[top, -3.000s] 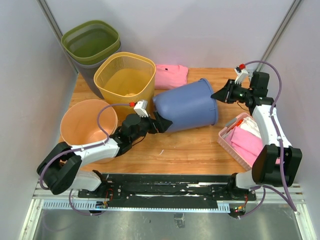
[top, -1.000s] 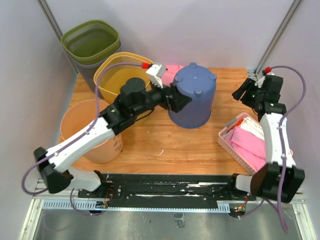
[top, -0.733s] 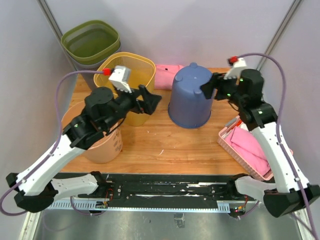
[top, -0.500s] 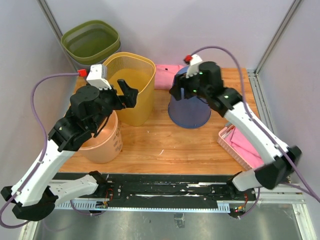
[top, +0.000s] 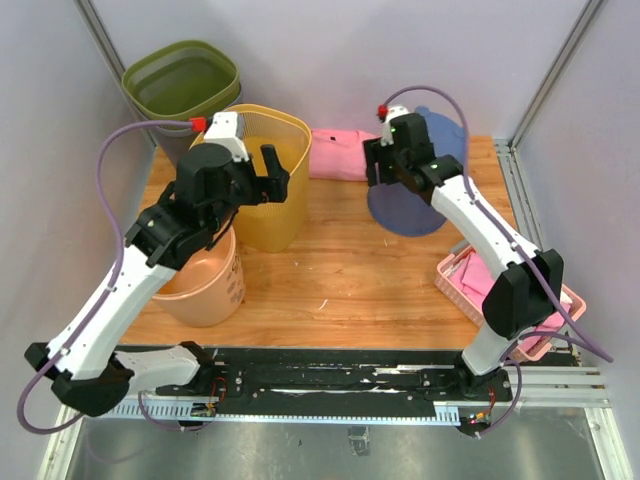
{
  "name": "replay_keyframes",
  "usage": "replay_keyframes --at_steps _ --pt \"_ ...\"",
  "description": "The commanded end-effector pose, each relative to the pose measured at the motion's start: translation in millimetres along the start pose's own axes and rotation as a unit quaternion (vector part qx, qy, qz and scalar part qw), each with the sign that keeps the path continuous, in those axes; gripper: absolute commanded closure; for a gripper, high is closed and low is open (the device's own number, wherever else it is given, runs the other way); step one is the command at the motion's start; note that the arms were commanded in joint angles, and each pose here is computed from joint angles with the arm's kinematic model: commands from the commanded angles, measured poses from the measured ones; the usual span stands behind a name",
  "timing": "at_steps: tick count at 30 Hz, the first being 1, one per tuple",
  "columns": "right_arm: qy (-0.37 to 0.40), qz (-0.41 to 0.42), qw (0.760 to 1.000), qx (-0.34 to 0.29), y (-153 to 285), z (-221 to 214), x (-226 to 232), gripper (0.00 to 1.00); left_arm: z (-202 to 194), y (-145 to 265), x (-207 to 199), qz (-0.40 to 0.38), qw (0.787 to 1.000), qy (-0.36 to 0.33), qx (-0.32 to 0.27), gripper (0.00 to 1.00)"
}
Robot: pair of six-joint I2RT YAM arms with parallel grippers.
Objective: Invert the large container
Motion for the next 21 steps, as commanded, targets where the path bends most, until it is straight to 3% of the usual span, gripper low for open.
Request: replay_keyframes --at_steps 1,4,8,16,21 --pt "-0.034 -0.105 0.994 -0.024 3.8 18.3 -66.9 0.32 10.6 -21.6 -16.3 -0.022 0.999 -0.034 0.001 0.01" --pt "-0.047 -0.107 0.993 -0.026 10.8 25.8 -72.2 0.32 3.7 -43.7 -18.6 -0.006 0.998 -0.061 0.022 0.01" --pt "-0.056 -0.031 0.997 -0.04 31.3 33.1 -46.4 0.32 -1.3 -66.3 -21.6 0.006 0.995 -0.087 0.037 0.01" --pt "-0.081 0.023 0.995 -0.049 81.3 11.9 -26.6 0.31 -36.9 -114.2 -21.4 0.031 0.986 -0.129 0.097 0.01" --pt "-0.074 -0.005 0.995 -0.059 117.7 -1.8 -36.3 0.31 -57.2 -125.3 -28.0 0.011 0.984 -0.127 0.124 0.22"
Point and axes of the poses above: each gripper's point midway between its finger pads, its own y axis back along the fingers, its own x axis along the line the jaws close on, z = x × y, the point moved 2 cm from there along y, back along the fingers, and after that the axes turned 1 degree about y, right-handed, at the moved point
